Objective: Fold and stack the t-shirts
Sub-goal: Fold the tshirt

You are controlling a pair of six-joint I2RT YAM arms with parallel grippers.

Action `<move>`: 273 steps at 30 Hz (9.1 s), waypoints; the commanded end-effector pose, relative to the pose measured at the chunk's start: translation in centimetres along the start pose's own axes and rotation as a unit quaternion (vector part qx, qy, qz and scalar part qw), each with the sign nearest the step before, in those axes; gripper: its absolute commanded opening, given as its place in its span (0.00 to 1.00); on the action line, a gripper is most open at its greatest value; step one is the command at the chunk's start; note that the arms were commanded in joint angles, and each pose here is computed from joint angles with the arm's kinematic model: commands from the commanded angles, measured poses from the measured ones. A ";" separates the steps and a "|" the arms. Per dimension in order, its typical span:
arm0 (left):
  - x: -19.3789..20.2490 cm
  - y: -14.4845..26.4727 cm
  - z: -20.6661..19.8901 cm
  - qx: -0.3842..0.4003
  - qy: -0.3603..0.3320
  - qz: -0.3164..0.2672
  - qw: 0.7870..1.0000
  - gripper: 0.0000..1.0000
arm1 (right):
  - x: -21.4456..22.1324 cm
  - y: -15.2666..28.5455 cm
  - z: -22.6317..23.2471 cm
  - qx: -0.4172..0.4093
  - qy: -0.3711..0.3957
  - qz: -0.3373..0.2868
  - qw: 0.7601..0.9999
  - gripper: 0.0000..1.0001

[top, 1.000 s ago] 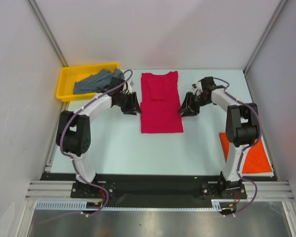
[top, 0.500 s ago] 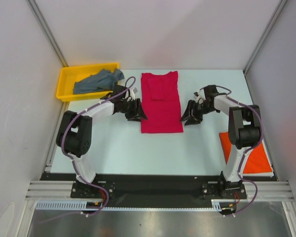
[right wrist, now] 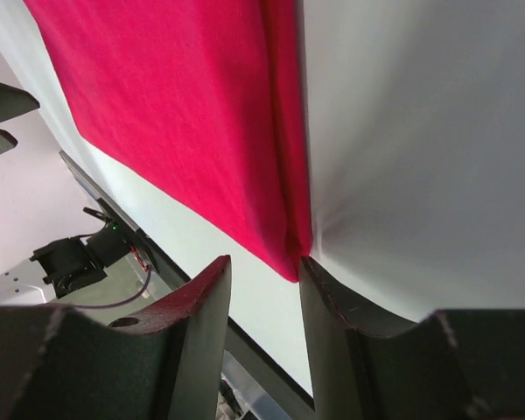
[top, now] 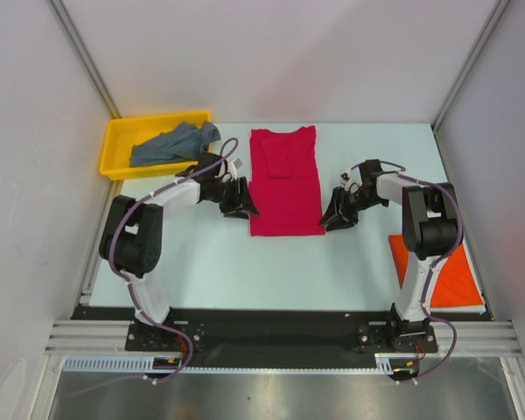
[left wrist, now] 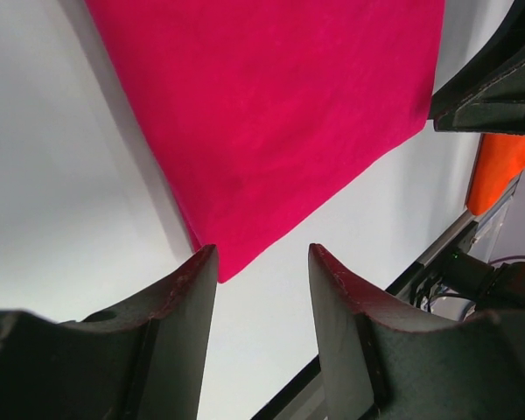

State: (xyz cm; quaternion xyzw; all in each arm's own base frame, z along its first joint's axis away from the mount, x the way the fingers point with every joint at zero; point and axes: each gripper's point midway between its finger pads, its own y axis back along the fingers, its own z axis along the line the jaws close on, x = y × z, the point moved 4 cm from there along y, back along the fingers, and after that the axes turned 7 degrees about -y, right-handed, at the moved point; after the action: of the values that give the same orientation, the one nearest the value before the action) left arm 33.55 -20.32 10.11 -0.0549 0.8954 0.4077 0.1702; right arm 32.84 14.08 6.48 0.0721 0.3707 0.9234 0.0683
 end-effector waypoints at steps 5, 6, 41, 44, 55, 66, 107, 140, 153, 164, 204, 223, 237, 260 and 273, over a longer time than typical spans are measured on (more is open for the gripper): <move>-0.5 0.9 -0.1 0.013 0.002 -0.018 1.000 0.51 | 0.0 -0.7 0.0 -0.016 0.014 0.009 1.000 0.42; -0.5 0.9 0.0 0.011 0.005 -0.017 1.000 0.51 | 0.0 -0.7 0.0 -0.018 0.015 0.010 1.000 0.42; 2.8 -2.7 0.4 0.038 0.048 0.031 0.998 0.48 | 0.5 -0.9 0.4 -0.020 0.006 -0.004 1.000 0.33; 3.0 -2.8 0.4 0.043 0.052 0.037 0.997 0.47 | 0.5 -1.1 0.5 -0.022 0.003 -0.003 1.000 0.33; 4.9 -3.5 1.2 0.032 0.074 0.059 0.995 0.35 | 0.9 -1.2 0.2 -0.016 0.003 -0.004 1.000 0.21; 7.8 -2.6 2.1 0.001 0.069 0.109 0.992 0.00 | 5.4 -0.2 -1.8 0.039 -0.033 0.007 0.999 0.00; 11.1 -3.9 -1.5 0.040 -0.011 0.158 0.987 0.19 | 10.6 -6.6 4.4 0.006 0.069 0.122 0.990 0.00; 11.7 -6.2 -9.2 0.153 -0.080 0.202 0.964 0.20 | 8.3 -4.1 3.0 -0.020 0.020 0.060 0.998 0.00; 15.4 -7.3 -3.8 0.107 -0.059 0.223 0.967 0.19 | 9.4 -3.2 -0.3 0.002 -0.005 0.057 0.998 0.00; 12.5 0.4 -8.1 0.129 -0.153 0.164 0.966 0.27 | 8.6 1.2 0.5 0.002 -0.005 0.004 1.000 0.16; -5.2 6.8 -2.1 -0.085 -0.083 -0.121 0.985 0.52 | -3.2 9.2 1.5 0.024 -0.054 -0.172 0.983 0.59; 14.0 5.1 -0.9 -0.021 0.328 -0.217 0.919 0.54 | 15.9 1.8 -0.3 -0.084 -0.282 -0.279 0.914 0.66; 14.5 1.9 -0.4 -0.016 0.378 -0.189 0.906 0.54 | 15.4 0.3 -3.2 -0.089 -0.313 -0.326 0.888 0.55; 15.3 -0.5 1.5 -0.069 0.445 -0.173 0.876 0.45 | 14.0 -0.8 -2.4 -0.054 -0.322 -0.314 0.891 0.48; 15.0 -1.0 1.5 -0.064 0.442 -0.170 0.878 0.31 | 14.2 -1.3 -3.5 -0.028 -0.349 -0.317 0.881 0.41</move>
State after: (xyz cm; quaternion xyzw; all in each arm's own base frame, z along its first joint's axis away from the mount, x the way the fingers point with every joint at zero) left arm 20.42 -19.68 4.38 -0.3909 0.8400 0.3313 -0.1786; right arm 18.72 16.20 5.36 0.2581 0.2729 0.8026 0.4633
